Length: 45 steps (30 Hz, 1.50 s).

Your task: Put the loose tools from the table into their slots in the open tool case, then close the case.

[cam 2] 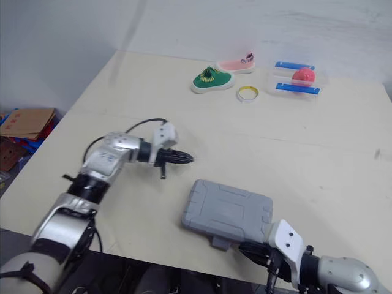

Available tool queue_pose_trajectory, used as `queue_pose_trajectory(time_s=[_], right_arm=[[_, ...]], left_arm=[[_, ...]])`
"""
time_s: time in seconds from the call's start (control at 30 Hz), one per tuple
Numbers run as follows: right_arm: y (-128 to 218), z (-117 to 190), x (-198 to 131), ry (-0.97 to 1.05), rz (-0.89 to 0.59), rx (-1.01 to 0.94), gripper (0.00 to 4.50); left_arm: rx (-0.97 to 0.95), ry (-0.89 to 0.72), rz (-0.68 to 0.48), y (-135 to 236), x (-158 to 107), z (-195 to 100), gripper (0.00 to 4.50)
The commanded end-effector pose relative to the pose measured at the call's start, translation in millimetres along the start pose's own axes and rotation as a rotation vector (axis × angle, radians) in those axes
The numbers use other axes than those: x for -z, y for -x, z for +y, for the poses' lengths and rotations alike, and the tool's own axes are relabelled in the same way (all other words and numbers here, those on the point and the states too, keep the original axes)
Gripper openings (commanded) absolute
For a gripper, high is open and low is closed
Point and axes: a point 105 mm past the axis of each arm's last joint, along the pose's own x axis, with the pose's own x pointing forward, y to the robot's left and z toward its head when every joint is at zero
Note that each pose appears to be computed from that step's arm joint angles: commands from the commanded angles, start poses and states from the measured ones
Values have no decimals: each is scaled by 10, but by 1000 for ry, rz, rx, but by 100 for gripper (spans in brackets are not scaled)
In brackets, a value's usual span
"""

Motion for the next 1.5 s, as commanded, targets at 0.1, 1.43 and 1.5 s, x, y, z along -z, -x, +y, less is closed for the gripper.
queue_pose_trajectory(time_s=[0.1, 1.43, 1.5], right_arm=[[21, -232, 73, 8, 30, 148, 0], [-246, -548, -45, -199, -81, 292, 0], [-270, -549, -148, -213, -149, 274, 0]], left_arm=[[37, -49, -12, -160, -114, 9, 5], [426, -433, 337, -696, 166, -779, 5], [438, -438, 335, -716, 181, -809, 5]])
